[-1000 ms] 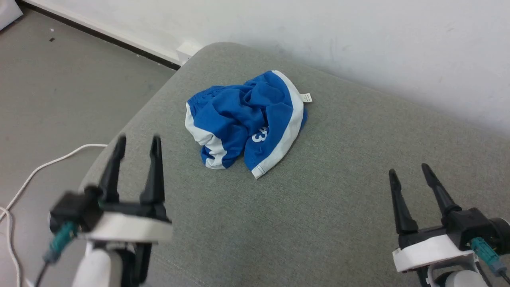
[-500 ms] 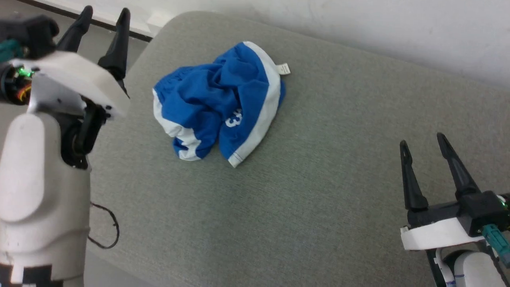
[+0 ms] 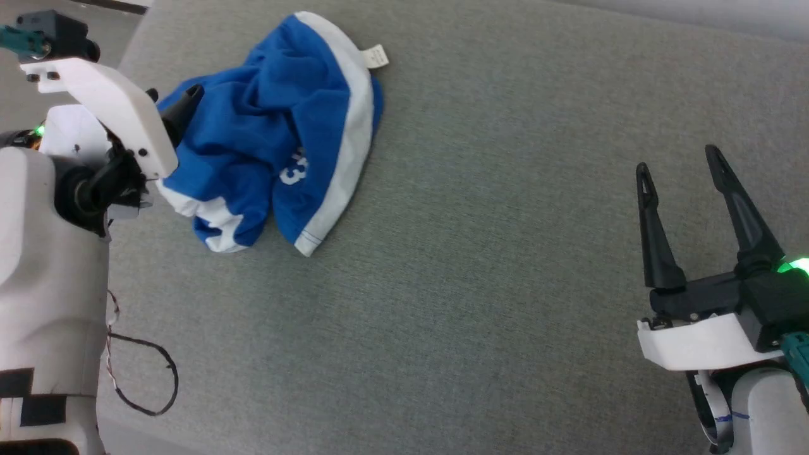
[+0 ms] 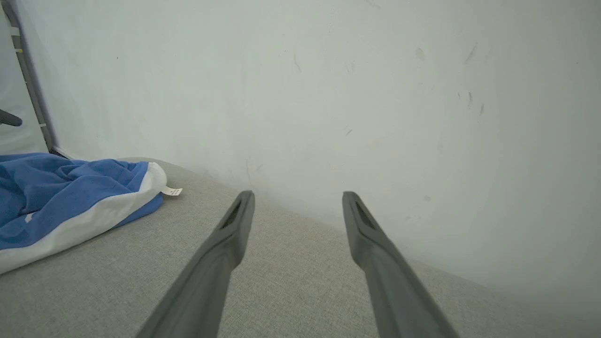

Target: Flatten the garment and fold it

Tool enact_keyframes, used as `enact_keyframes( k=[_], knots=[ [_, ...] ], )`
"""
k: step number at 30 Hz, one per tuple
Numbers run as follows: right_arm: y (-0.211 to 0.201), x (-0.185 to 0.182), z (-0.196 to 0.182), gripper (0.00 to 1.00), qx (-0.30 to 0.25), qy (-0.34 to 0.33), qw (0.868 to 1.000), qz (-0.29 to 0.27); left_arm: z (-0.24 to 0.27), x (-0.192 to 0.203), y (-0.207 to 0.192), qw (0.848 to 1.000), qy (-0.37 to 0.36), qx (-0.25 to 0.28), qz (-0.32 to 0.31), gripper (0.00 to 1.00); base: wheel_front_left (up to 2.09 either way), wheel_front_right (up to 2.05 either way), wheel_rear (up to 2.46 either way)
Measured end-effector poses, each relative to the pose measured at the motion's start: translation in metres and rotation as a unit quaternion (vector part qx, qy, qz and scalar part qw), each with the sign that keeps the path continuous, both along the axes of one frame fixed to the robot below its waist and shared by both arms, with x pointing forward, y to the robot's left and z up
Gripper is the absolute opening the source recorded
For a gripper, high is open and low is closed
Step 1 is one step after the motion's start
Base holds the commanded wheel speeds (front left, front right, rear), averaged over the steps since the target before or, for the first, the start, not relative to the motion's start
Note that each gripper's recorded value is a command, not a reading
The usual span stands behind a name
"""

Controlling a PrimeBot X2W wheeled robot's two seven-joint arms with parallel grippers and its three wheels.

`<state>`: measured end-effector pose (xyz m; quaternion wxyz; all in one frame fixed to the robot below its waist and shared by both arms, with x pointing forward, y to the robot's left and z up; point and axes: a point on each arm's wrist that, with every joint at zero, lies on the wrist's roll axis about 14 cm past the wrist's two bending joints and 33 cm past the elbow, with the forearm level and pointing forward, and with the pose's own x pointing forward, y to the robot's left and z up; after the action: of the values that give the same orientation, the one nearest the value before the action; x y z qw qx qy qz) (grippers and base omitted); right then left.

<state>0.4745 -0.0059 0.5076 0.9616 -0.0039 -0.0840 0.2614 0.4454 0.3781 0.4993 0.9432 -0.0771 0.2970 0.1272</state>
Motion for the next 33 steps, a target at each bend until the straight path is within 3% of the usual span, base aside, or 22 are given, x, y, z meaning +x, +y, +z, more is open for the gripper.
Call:
enact_keyframes(
  k=[10, 11, 12, 13, 24, 29, 33],
  knots=[
    [-0.029, 0.010, -0.029, 1.00, -0.011, 0.033, 0.999, -0.038, -0.076, 0.007, -0.019, 0.988, 0.137, -0.065, -0.012, 1.00, 0.00, 0.00, 0.00],
    [-0.031, 0.012, -0.031, 1.00, -0.012, 0.035, 0.998, -0.041, -0.081, 0.008, -0.020, 0.987, 0.143, -0.069, -0.013, 0.87, 0.00, 0.00, 0.00],
    [-0.033, 0.013, -0.033, 1.00, -0.012, 0.035, 0.998, -0.044, -0.085, 0.009, -0.021, 0.987, 0.147, -0.070, -0.014, 0.25, 0.00, 0.00, 0.00],
    [-0.035, 0.015, -0.035, 1.00, -0.013, 0.037, 0.998, -0.046, -0.088, 0.010, -0.021, 0.986, 0.152, -0.069, -0.015, 0.00, 0.00, 0.00, 0.00],
    [-0.044, 0.014, -0.033, 1.00, -0.005, 0.035, 0.998, -0.058, -0.074, 0.022, -0.012, 0.993, 0.105, -0.051, -0.010, 0.00, 0.00, 0.00, 0.00],
    [-0.045, 0.008, -0.016, 1.00, 0.011, 0.019, 0.998, -0.058, -0.027, 0.031, -0.003, 0.999, 0.020, -0.036, -0.006, 0.00, 0.00, 0.00, 0.00],
    [-0.048, -0.001, -0.004, 1.00, 0.023, 0.011, 0.998, -0.060, 0.034, 0.047, -0.009, 0.996, -0.079, -0.047, -0.013, 0.00, 0.00, 0.00, 0.00]
  ],
)
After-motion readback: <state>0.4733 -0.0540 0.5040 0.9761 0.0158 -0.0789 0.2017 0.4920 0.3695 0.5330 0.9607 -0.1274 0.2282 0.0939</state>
